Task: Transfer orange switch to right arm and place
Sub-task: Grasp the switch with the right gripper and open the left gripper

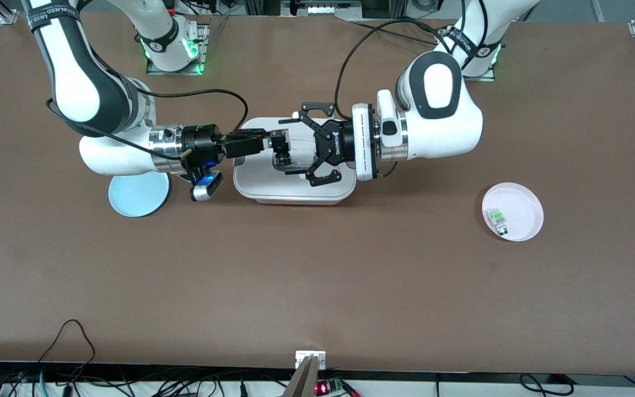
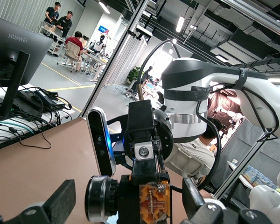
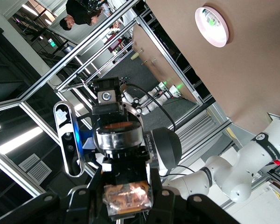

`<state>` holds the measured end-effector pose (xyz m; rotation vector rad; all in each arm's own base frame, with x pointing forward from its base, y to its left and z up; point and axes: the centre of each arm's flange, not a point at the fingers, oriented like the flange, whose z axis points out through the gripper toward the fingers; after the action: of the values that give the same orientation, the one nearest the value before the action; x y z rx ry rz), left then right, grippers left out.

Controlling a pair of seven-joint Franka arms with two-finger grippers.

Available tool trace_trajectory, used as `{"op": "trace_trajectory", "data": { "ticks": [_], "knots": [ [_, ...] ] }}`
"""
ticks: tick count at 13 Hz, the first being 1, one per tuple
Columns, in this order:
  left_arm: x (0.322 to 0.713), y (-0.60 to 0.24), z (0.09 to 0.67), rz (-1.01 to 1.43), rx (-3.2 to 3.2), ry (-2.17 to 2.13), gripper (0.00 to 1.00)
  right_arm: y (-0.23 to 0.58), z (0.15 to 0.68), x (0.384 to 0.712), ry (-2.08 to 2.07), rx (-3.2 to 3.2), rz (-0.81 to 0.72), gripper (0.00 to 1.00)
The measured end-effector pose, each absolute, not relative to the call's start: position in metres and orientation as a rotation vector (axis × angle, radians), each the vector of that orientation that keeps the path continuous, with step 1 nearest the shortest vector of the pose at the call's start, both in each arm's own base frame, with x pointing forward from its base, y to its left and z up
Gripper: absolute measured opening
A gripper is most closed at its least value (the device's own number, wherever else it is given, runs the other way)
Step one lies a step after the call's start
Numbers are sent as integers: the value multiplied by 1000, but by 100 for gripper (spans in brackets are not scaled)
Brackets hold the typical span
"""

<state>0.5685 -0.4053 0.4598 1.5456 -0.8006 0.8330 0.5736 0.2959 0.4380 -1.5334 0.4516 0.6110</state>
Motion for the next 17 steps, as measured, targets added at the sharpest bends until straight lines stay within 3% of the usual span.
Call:
{"op": "trace_trajectory", "data": {
  "ticks": [8, 17],
  "knots": [
    [594, -353, 472, 783, 1466, -841, 100, 274, 430, 579, 342, -1752, 519, 42],
    [587, -293, 480, -16, 1837, -1004, 100, 218, 407, 583, 113, -2266, 422, 42]
  ]
}}
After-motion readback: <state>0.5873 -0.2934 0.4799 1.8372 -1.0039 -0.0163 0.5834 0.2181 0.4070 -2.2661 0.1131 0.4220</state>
